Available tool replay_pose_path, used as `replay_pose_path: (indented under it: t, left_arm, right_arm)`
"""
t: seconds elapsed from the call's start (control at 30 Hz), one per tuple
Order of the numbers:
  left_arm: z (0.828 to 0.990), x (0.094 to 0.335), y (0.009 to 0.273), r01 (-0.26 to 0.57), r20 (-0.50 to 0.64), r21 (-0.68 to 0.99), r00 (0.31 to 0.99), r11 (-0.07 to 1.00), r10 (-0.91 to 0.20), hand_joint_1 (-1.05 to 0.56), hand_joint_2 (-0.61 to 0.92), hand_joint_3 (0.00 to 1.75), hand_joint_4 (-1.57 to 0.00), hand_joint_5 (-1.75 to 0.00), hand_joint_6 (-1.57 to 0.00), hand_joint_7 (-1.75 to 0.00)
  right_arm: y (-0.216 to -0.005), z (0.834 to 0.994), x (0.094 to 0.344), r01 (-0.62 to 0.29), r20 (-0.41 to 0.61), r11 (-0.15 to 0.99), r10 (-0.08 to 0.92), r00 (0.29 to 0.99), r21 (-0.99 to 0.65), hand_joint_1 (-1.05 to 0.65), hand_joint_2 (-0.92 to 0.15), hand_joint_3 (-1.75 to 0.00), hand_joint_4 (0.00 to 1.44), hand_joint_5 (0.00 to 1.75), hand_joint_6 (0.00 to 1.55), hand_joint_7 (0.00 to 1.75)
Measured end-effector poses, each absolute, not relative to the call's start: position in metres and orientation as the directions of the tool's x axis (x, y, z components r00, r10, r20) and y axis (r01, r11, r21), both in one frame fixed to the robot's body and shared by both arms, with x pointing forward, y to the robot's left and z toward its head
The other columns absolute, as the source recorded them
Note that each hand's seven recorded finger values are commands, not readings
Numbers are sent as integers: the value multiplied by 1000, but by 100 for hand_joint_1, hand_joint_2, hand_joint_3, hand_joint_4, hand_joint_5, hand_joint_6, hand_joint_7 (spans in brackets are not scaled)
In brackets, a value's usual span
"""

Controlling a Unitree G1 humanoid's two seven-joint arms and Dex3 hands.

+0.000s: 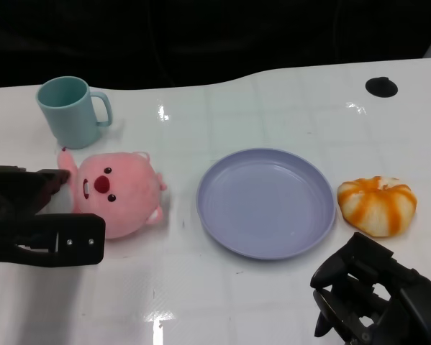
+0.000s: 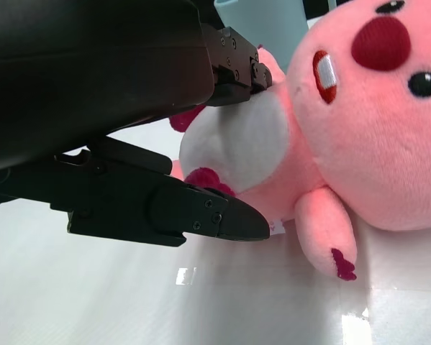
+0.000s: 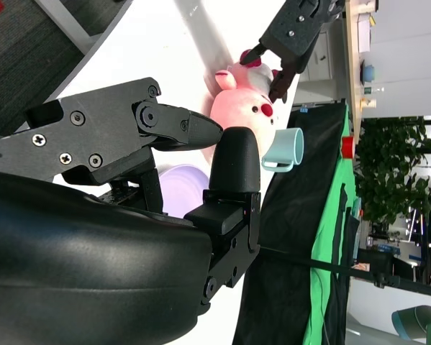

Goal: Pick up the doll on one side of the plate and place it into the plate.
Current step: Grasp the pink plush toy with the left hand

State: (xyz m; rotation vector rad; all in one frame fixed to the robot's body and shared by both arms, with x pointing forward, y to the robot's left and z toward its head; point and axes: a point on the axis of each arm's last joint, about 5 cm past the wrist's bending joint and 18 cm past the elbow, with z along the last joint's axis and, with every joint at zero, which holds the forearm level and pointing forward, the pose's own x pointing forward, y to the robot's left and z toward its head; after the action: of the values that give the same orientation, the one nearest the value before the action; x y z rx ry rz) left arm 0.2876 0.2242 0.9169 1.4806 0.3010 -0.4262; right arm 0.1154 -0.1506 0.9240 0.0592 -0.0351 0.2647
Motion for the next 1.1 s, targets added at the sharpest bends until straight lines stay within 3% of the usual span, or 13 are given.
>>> replay_pose_path:
  t: [0.17,0.33,0.37,0.47,0.5,0.6,0.63,0.73,0.77,0.8,0.87,1.03,1.1]
  left_arm:
    - [911,298,219,489,-486,872,871,28,-76,-49,86,0,-14,-9,-18,-2]
    - [901,304,213,482,-481,876,876,29,-34,-36,87,1,-58,-18,-61,-8]
    - [900,305,212,474,-473,880,881,24,-30,-31,90,5,-75,-34,-71,-9]
    - [895,305,212,434,-434,901,901,4,-29,-30,92,18,-67,-125,-94,-7]
    - [892,304,212,419,-419,908,907,-1,-33,-30,92,20,-65,-139,-98,-8]
    - [888,302,213,373,-373,928,927,-9,-43,-27,92,21,-65,-145,-105,-9]
    - [887,301,214,363,-362,932,931,-7,-45,-26,92,26,-66,-121,-102,-6]
    - [883,298,216,338,-336,941,940,23,-56,-25,92,28,-65,-148,-111,-17]
    - [881,297,216,324,-322,946,945,28,-62,-25,92,25,-67,-163,-109,-24]
    - [879,296,217,304,-301,952,951,30,-67,-25,92,24,-69,-169,-95,-53]
    - [874,291,218,248,-244,968,966,40,-82,-20,91,19,-78,-173,-64,-147]
    - [866,281,221,130,-117,976,990,175,-80,-19,91,24,-87,-175,-66,-174]
    - [865,280,222,109,-99,962,994,252,-52,-18,81,51,-88,-175,-67,-174]
  right_arm:
    - [-150,925,115,-262,46,964,260,965,55,-38,-92,-49,60,168,51,154]
    - [-150,926,115,-258,48,964,256,966,58,-38,-92,-49,60,168,51,154]
    - [-150,926,115,-257,48,965,254,966,58,-38,-92,-49,60,168,51,154]
    - [-150,926,114,-255,47,965,253,966,58,-38,-92,-49,60,169,51,154]
    - [-150,926,114,-255,47,965,252,967,58,-38,-92,-49,60,169,51,154]
    - [-150,926,114,-256,46,965,254,966,56,-38,-92,-50,60,169,51,154]
    - [-150,926,114,-256,46,965,254,966,56,-38,-92,-50,60,169,51,154]
    - [-150,926,114,-256,46,965,254,966,57,-38,-92,-50,59,169,51,154]
    - [-150,926,114,-256,46,965,254,966,57,-38,-92,-50,60,169,51,154]
    - [-150,926,114,-256,46,965,254,966,56,-38,-92,-50,60,169,51,154]
    - [-150,926,114,-257,47,965,254,966,56,-38,-92,-50,60,169,51,154]
    - [-149,927,116,-261,53,964,258,965,55,-38,-92,-50,60,169,51,154]
    - [-149,927,116,-262,55,964,259,964,54,-38,-92,-49,60,169,51,154]
